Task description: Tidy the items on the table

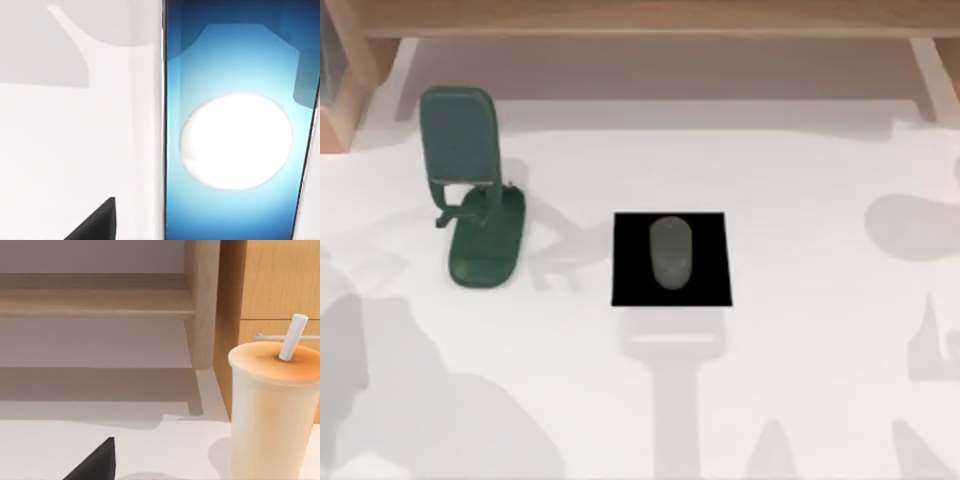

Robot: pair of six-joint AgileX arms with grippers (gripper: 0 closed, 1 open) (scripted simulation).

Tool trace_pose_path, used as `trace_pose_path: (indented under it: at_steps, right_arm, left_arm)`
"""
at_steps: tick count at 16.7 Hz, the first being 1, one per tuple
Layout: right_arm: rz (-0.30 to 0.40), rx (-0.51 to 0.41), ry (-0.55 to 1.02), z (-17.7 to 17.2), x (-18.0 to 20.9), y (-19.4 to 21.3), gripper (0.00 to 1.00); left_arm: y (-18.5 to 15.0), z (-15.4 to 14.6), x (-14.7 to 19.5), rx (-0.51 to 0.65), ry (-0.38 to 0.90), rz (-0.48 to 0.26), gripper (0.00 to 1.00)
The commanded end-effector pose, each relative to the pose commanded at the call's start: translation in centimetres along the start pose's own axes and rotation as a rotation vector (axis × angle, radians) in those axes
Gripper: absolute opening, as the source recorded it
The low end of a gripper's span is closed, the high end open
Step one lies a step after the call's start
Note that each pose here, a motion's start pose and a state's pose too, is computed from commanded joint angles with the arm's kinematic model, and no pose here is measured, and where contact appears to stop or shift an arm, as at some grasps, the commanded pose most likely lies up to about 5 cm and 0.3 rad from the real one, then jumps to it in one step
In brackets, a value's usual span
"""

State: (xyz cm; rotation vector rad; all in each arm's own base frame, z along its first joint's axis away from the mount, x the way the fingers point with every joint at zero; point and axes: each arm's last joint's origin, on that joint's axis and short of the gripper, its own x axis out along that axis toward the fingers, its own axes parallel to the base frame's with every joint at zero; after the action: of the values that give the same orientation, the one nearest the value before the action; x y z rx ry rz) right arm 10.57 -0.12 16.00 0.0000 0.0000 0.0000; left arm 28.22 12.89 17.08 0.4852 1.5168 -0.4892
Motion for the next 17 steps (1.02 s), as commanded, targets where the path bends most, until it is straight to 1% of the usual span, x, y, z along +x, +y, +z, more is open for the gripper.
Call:
trace_pose_path:
  at_steps: [3, 9, 14, 17]
  right_arm:
    - [0.0, 0.0, 0.0, 0.0, 0.0, 0.0, 1.0]
    - [0.0, 0.0, 0.0, 0.0, 0.0, 0.0, 1.0]
    - [0.0, 0.0, 0.0, 0.0, 0.0, 0.0, 1.0]
    - [0.0, 0.0, 0.0, 0.0, 0.0, 0.0, 1.0]
  left_arm:
    - [0.2, 0.0, 1.6, -0.003, 0.0, 0.003, 1.0]
    - [0.1, -0.1, 6.4, -0.002, -0.002, 0.005, 1.0]
    - [0.0, -0.1, 6.8, -0.002, -0.001, 0.003, 1.0]
    - [0.0, -0.1, 6.8, -0.002, -0.001, 0.003, 0.77]
